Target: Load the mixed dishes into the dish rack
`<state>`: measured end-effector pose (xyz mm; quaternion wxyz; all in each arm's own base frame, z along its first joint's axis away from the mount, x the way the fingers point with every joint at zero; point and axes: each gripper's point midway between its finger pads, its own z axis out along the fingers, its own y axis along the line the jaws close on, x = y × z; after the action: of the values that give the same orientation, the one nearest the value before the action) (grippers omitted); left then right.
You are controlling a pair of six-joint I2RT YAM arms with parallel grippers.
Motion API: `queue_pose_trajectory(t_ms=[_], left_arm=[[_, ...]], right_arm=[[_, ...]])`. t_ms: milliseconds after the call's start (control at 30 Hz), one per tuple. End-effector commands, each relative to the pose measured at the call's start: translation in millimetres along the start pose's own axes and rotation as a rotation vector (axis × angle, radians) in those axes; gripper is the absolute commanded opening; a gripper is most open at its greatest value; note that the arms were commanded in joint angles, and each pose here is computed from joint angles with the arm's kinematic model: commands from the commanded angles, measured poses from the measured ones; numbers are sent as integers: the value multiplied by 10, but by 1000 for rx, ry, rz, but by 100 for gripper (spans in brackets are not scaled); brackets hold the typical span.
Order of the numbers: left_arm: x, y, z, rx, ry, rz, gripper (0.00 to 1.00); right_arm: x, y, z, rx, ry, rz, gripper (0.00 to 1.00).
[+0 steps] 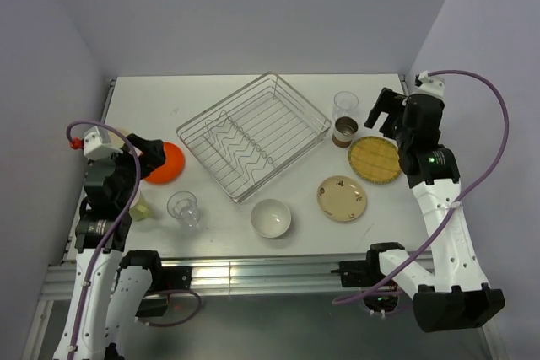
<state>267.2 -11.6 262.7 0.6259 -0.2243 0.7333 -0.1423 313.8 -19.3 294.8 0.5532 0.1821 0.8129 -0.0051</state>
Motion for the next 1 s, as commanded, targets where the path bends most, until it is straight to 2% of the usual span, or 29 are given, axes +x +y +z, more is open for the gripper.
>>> queue_pose_trajectory(t_ms=[0,33,100,133,200,233,300,500,833,967], left_arm=[[3,-111,-97,21,48,-85,99],[-12,-126,-114,17,57,-97,99],[30,-127,-155,6,91,-119,99],[-6,-159,-171,9,94,-126,99],[34,-172,-211,6,133,-126,99],[12,-193,-215,4,142,-128,99],[79,-169,-241,-16,190,-120,99],[191,-130,-245,-50,263,-121,98],[334,48,-149,-160,350,-77,95],[441,-54,-118,-100,401,-90,95]], right_arm=[[-350,270,-269,-159,-71,-27,100],[-369,317,-305,-199,-83,-78,100],[-354,603,-479,-403,-113,-184,100],[-192,673,-496,-500,-115,-362,100],[67,958,-805,-774,-115,-517,100],[191,983,-842,-833,-124,-603,100],[366,1044,-939,-923,-100,-646,100],[680,982,-835,-948,-15,-688,100],[1085,1064,-826,-1115,65,-711,100],[1095,1055,-739,-1092,52,-714,100]])
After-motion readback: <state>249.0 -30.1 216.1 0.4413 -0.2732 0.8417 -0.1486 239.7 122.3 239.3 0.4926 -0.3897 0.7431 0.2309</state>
